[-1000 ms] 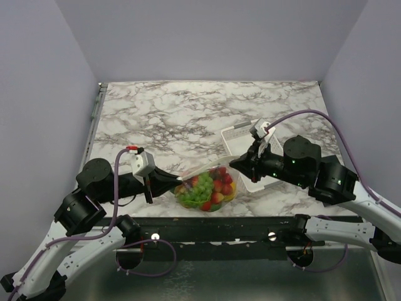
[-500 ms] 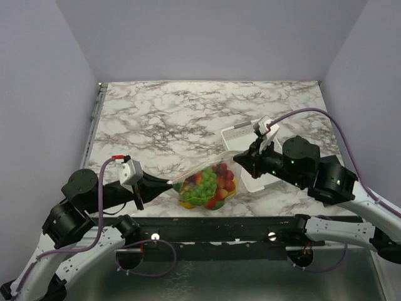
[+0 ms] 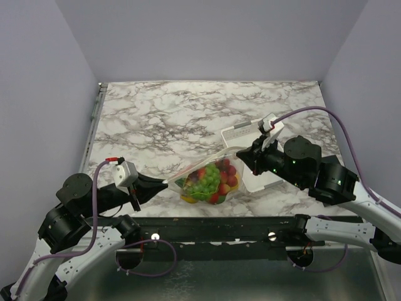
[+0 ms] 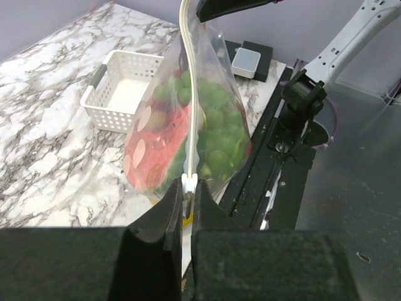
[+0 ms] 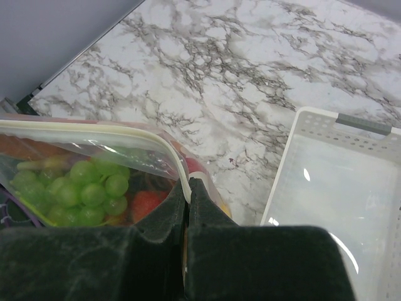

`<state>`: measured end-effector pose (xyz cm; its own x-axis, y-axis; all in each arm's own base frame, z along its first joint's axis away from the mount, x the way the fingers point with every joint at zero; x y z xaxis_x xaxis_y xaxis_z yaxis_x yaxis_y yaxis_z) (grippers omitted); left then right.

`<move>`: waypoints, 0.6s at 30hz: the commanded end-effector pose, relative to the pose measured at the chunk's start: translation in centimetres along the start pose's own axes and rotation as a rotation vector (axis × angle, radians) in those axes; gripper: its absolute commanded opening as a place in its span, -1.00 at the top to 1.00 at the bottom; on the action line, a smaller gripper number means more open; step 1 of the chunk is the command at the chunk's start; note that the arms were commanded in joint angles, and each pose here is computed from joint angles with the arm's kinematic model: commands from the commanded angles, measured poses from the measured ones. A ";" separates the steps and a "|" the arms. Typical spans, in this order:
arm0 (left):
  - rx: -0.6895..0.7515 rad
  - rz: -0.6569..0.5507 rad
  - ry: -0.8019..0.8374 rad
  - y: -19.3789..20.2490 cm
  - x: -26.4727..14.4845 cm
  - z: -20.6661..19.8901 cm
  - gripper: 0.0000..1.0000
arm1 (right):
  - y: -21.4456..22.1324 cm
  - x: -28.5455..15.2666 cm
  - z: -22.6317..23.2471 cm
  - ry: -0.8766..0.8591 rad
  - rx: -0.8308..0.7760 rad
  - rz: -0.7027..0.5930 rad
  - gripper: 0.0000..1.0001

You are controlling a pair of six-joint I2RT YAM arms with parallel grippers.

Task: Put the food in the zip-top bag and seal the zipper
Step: Zip the zipper food storage bag at the center of the board.

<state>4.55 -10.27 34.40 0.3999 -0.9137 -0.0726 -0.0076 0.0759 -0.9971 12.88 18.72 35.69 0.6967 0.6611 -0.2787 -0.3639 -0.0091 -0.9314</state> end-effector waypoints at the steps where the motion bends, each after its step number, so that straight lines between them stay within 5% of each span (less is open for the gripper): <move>1: -0.005 -0.026 -0.080 -0.4 -0.9 0.4 1.00 | -1.1 -0.5 -1.6 0.119 0.009 -0.080 0.99; 13: 0.001 -0.006 -0.108 -0.3 -0.7 0.8 0.99 | -1.9 -1.4 -1.8 0.128 0.015 -0.115 0.99; 18: 0.000 -0.008 -0.115 -0.4 -0.5 1.0 0.74 | -2.1 -1.4 -1.1 0.049 -0.007 -0.127 0.99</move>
<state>5.33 -9.96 34.27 0.4697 -0.8790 -0.0821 -0.0162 0.0844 -0.9963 12.77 18.40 36.20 0.7034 0.6641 -0.2534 -0.3492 0.0123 -0.9370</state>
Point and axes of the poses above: each gripper's point midway between its finger pads, its own x axis out along the fingers, its own z axis along the line the jaws close on, y = z × x, the point moved 7 cm from there along -x, back along the fingers, and after that the axes turned 7 degrees about x, right-handed, at the moved point
